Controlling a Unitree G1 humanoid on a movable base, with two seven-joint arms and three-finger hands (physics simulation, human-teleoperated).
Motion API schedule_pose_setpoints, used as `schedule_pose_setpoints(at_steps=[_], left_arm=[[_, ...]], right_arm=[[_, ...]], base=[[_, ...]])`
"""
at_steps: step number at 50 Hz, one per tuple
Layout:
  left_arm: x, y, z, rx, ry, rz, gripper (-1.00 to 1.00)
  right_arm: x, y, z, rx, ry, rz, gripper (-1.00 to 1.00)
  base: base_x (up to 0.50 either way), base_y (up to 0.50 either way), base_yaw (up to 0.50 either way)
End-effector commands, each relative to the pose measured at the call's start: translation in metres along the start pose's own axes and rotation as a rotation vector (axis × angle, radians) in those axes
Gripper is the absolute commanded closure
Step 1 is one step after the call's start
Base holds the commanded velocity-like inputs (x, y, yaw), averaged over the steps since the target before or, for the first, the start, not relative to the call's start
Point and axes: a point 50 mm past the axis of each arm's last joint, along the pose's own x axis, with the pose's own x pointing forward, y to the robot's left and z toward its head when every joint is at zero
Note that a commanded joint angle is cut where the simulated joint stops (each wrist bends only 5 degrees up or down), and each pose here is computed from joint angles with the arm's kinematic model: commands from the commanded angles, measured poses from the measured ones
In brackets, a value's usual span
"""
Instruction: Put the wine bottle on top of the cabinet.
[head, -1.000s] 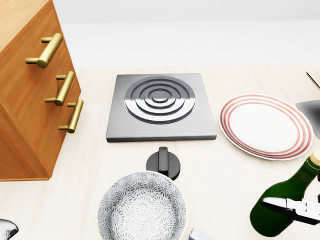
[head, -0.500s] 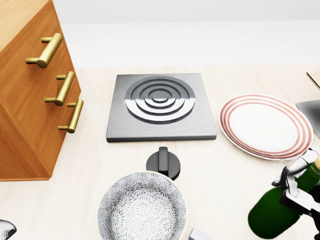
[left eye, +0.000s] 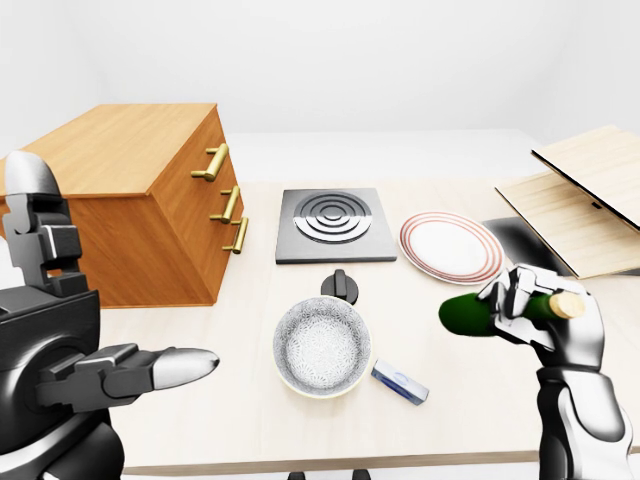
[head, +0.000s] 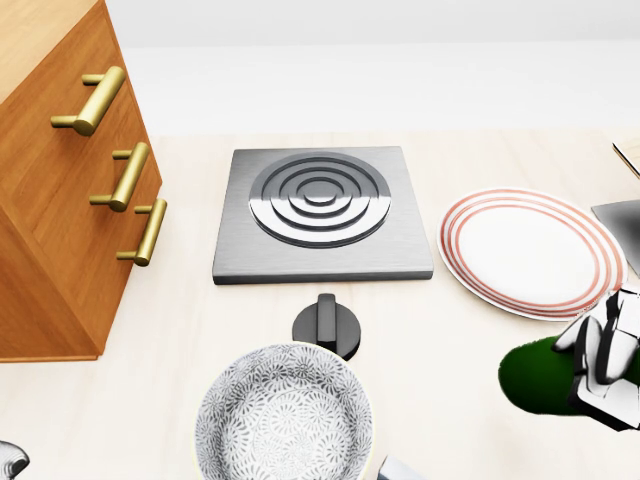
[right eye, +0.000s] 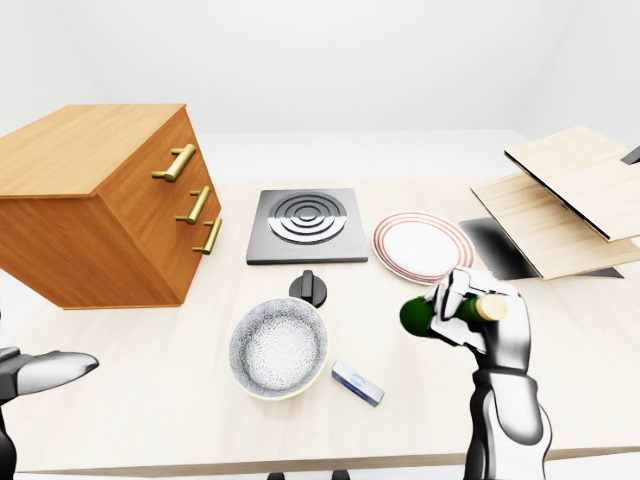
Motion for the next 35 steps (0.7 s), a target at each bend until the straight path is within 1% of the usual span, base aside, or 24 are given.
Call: schedule_pose_setpoints(at_steps=[1, 3, 5, 10, 20, 27, 35], left_arm=[[0.001, -0.001, 0.001, -0.01, -0.017, 0.003, -1.0], [0.001, -0.001, 0.001, -0.012, -0.012, 0.002, -1.0], [0.002, -0.001, 0.001, -0.016, -0.012, 0.003, -1.0], [0.001, 0.0, 0.001, -0.007, -0.02, 0.003, -1.0], [0.003, -0.001, 0.002, -0.013, -0.025, 0.003, -1.0], [0.001, -0.001, 0.001, -0.003, -0.022, 0.002, -1.0], [0.002, -0.002, 0.001, 0.016, -0.047, 0.001, -1.0]], right_arm=[[-0.002, 0.012, 0.058, 0.013, -0.263, -0.054, 1.0], [-0.002, 0.016, 0.07, 0.006, -0.321, -0.043, 1.0], [-0.001, 0.018, 0.074, 0.002, -0.339, -0.036, 1.0], [0.002, 0.026, 0.099, -0.007, -0.475, -0.013, 1.0], [0.0, 0.042, 0.116, 0.003, -0.565, 0.03, 1.0], [0.0, 0.051, 0.127, 0.019, -0.627, 0.053, 1.0], [-0.002, 0.061, 0.141, 0.053, -0.708, 0.078, 1.0]], base=[[0.0, 0.0, 0.0], [0.0, 0.0, 0.0], [0.0, 0.0, 0.0], [0.0, 0.0, 0.0], [0.0, 0.0, 0.0], [0.0, 0.0, 0.0], [0.0, 0.0, 0.0]])
